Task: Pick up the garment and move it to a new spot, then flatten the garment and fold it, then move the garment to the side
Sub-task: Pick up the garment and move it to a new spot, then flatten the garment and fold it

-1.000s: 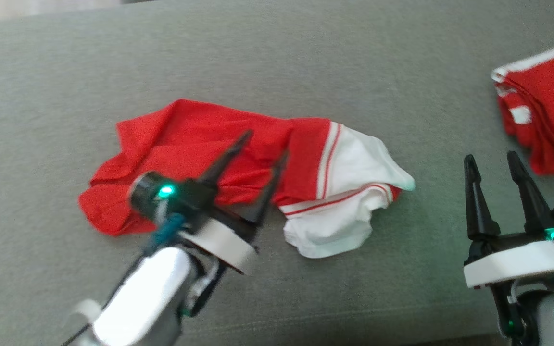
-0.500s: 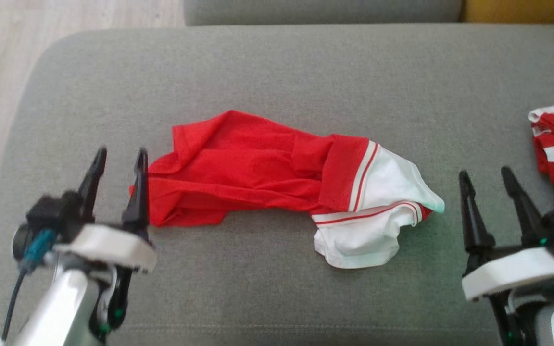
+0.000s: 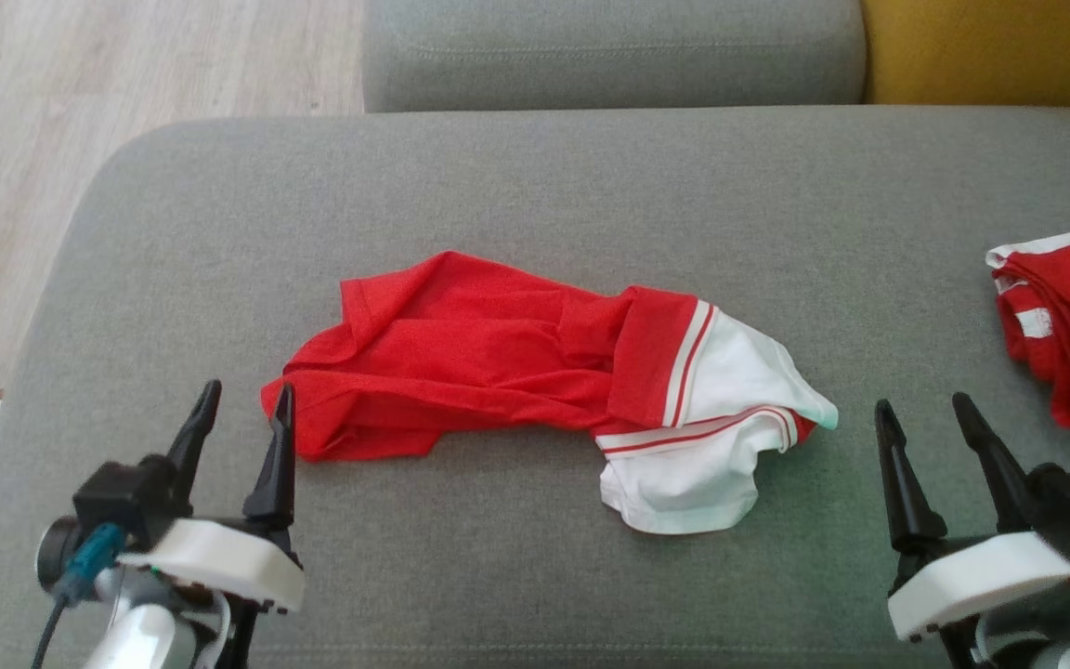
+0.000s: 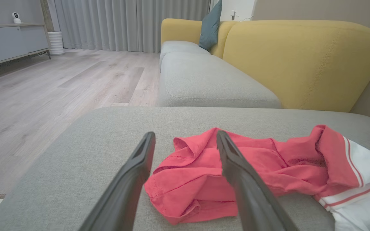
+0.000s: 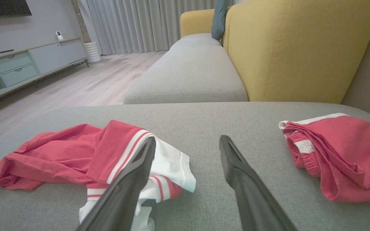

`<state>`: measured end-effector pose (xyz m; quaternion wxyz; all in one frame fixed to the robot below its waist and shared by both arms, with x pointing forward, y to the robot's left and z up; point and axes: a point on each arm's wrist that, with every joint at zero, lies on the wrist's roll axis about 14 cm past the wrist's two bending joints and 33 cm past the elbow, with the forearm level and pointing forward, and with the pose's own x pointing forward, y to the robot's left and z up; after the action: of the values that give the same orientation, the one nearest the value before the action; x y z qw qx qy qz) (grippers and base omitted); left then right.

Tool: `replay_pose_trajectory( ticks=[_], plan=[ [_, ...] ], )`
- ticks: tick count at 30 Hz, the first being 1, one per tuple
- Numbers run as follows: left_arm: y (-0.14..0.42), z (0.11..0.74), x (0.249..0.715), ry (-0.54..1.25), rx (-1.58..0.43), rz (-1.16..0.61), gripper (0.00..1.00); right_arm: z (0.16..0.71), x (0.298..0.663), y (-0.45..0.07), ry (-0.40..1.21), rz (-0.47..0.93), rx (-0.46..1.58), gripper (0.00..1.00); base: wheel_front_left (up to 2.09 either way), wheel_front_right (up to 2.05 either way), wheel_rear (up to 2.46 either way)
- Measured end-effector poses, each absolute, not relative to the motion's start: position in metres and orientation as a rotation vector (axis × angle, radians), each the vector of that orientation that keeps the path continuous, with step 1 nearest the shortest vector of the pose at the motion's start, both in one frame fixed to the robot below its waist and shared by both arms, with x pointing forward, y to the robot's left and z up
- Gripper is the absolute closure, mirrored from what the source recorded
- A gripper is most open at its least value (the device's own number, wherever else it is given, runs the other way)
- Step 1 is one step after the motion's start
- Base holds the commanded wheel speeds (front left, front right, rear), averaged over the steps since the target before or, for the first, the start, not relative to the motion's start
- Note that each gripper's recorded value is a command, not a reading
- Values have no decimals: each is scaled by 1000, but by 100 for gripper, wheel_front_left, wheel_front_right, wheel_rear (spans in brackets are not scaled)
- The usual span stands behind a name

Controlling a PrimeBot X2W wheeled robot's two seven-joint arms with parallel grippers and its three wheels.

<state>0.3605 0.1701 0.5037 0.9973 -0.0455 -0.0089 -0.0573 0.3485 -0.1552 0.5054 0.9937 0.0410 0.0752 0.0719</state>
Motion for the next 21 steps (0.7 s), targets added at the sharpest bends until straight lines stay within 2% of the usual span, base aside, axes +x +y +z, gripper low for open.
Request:
replay_pose_trajectory(
  ticks=[21],
  plan=[
    [172,498,355,7,-72,-115,0,501,345,-156,170,141,90,0,0,0,0]
  ],
)
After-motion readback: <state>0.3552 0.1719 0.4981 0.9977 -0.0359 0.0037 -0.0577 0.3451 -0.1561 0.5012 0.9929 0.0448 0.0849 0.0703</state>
